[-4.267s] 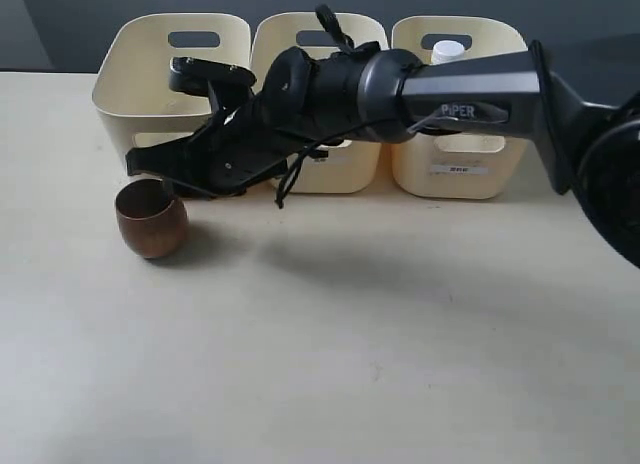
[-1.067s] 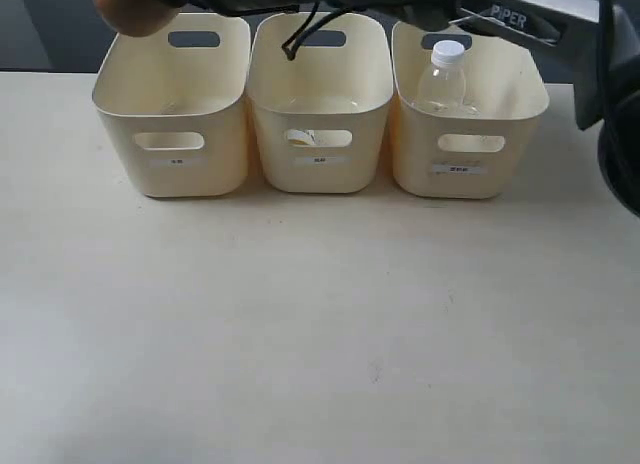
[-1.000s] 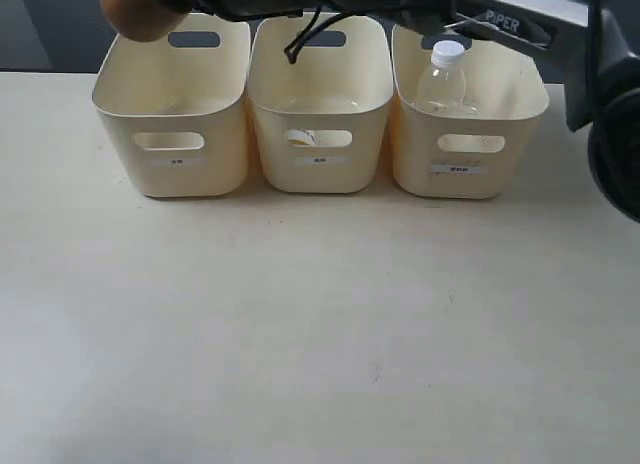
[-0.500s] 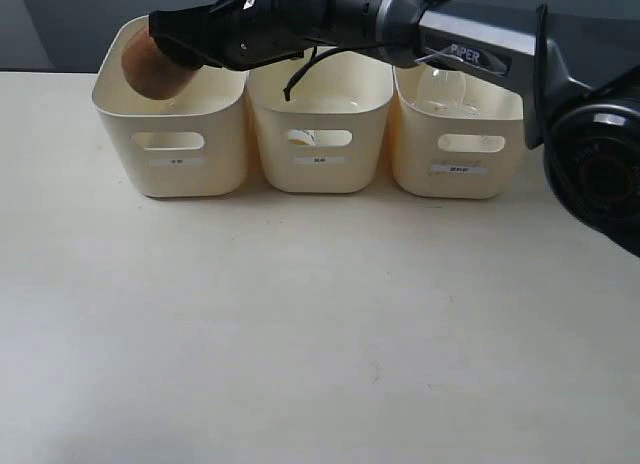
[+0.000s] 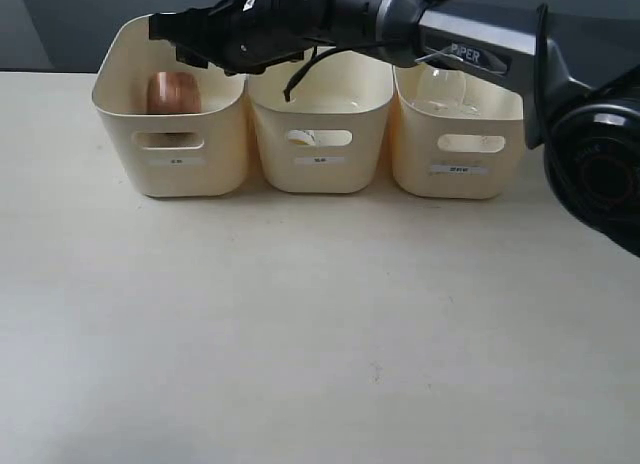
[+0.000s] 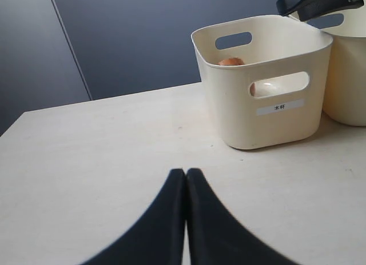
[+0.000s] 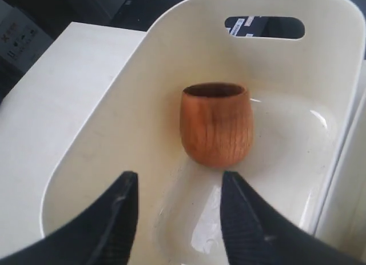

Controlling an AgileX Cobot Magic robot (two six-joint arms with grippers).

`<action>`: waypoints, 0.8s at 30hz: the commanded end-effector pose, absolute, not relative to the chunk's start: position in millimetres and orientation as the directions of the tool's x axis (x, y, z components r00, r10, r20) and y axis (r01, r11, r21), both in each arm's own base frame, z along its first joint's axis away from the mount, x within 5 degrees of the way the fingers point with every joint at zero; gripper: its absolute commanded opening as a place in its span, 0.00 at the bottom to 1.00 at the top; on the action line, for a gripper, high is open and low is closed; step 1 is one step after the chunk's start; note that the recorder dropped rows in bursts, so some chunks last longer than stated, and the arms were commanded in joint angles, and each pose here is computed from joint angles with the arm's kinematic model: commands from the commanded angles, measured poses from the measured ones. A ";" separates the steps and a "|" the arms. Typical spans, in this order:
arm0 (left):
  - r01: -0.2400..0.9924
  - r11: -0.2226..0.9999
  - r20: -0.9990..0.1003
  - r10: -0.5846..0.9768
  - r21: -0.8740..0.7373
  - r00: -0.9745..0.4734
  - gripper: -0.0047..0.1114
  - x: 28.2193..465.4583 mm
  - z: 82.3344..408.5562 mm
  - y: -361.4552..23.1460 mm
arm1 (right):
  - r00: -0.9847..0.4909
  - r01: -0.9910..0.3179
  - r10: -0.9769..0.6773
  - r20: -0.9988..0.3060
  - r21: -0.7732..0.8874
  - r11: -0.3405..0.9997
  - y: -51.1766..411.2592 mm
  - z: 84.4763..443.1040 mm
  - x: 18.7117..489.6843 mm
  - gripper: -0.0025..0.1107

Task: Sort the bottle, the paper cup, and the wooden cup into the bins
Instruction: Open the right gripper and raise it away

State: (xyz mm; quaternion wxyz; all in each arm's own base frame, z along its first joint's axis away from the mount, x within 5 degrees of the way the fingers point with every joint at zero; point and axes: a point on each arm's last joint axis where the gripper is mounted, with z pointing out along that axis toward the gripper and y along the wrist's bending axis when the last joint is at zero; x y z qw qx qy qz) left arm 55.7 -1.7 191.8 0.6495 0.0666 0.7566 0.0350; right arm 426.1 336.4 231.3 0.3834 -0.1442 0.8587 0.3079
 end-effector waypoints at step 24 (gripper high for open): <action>0.060 0.989 -0.979 0.144 0.137 -0.145 0.04 55.4 191.5 -2.0 | -0.699 -0.595 -0.345 -0.626 0.241 0.767 287.6 340.9 358.8 0.02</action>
